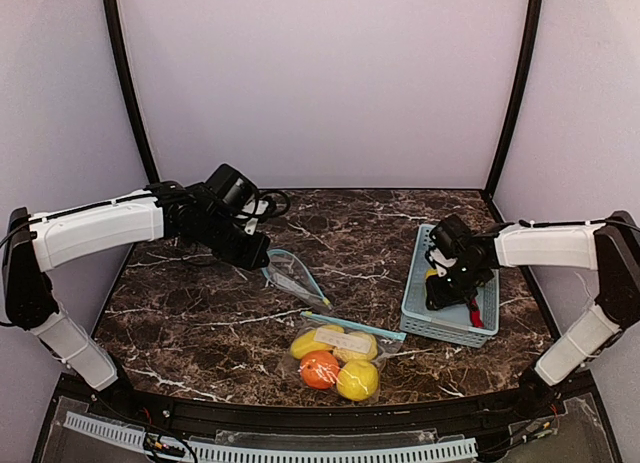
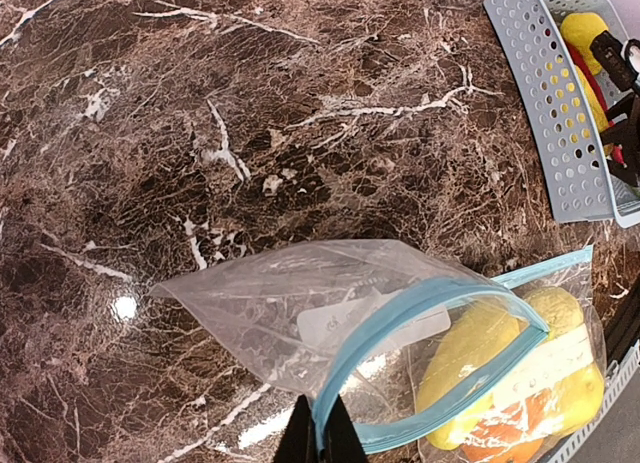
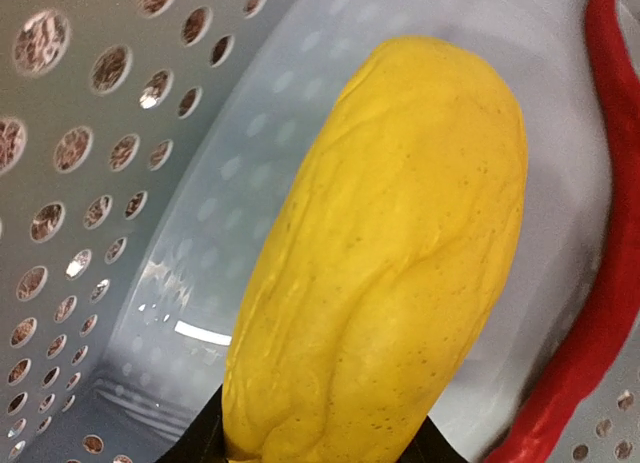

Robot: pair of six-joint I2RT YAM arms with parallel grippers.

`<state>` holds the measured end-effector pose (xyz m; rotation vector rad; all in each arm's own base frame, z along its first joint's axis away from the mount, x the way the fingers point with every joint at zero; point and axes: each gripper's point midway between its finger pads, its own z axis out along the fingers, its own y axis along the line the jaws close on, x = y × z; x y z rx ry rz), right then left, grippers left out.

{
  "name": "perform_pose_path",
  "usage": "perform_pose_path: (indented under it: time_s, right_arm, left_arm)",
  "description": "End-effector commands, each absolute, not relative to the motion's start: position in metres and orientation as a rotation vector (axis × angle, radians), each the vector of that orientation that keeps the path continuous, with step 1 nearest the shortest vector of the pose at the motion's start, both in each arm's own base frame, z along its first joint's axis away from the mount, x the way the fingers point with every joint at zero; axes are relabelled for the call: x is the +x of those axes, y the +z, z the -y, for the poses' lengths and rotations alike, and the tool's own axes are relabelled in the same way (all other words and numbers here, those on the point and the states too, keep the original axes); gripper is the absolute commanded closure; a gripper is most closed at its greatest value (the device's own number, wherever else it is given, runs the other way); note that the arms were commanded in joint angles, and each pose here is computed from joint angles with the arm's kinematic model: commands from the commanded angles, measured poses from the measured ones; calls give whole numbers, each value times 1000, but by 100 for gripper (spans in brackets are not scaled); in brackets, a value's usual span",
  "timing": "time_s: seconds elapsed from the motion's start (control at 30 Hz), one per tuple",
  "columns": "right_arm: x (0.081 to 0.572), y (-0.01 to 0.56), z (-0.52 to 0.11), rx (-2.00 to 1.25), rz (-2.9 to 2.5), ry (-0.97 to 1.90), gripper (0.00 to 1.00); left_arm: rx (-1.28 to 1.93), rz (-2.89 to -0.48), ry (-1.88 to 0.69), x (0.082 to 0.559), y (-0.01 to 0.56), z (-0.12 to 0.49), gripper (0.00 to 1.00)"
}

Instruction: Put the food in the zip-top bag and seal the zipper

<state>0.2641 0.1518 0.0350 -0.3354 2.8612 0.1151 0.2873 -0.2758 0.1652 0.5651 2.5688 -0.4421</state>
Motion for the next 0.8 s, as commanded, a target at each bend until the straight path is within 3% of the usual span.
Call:
perform_pose_path:
  time_s: [0.0,0.23,0.43,0.77]
  right_arm:
    - [272,66,-138,-250,-2783,30,63]
    - [267,142,-156,-329,-2619,162,69]
    - [238,199,-217,-551,-2492,450,72]
    - [162,230,-350,-1083,-2300,848,73]
  left_arm:
    - [543,-2575,-447,284,170,271,99]
    - [523,-2559,-468,284,175,271,99]
    - [510,-2550,-511,282,178,275,99]
    - [515,-2544,-563,280,178,282,99]
